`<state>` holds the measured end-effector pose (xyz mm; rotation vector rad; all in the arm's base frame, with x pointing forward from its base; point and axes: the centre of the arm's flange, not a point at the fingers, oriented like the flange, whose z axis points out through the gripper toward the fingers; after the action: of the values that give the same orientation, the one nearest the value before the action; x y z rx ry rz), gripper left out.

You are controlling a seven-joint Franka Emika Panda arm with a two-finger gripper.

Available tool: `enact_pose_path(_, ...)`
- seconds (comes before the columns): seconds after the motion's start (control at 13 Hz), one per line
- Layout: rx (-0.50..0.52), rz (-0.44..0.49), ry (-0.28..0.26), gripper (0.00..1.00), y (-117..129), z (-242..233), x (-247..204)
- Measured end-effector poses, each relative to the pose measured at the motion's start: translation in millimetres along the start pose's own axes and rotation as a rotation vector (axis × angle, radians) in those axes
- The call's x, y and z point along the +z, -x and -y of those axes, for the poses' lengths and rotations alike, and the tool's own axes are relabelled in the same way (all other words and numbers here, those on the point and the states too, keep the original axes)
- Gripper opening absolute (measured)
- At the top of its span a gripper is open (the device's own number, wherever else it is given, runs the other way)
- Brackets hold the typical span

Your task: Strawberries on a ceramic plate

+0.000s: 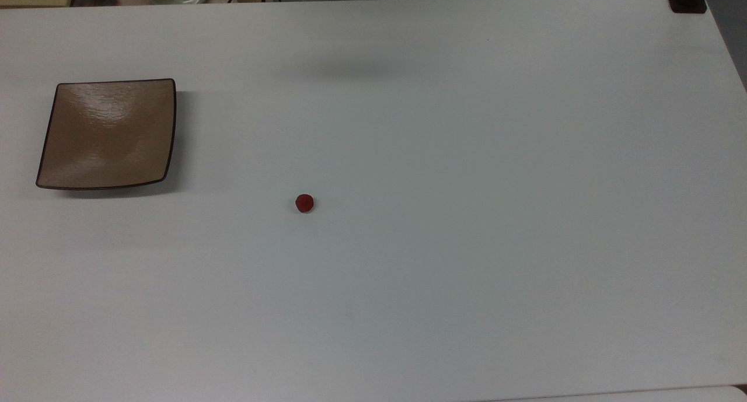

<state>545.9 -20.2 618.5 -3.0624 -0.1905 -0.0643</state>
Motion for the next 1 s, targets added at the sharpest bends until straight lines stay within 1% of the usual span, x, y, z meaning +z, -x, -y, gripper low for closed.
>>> enact_pose_path(0.08,0.0,-0.001,0.001,1.0,-3.2,-0.6,3.3)
enact_pose_path(0.85,-0.009,0.011,0.0,1.0,-7.6,4.5,11.0)
enact_pose_path(1.0,-0.017,0.001,0.002,1.0,-14.6,7.9,18.8)
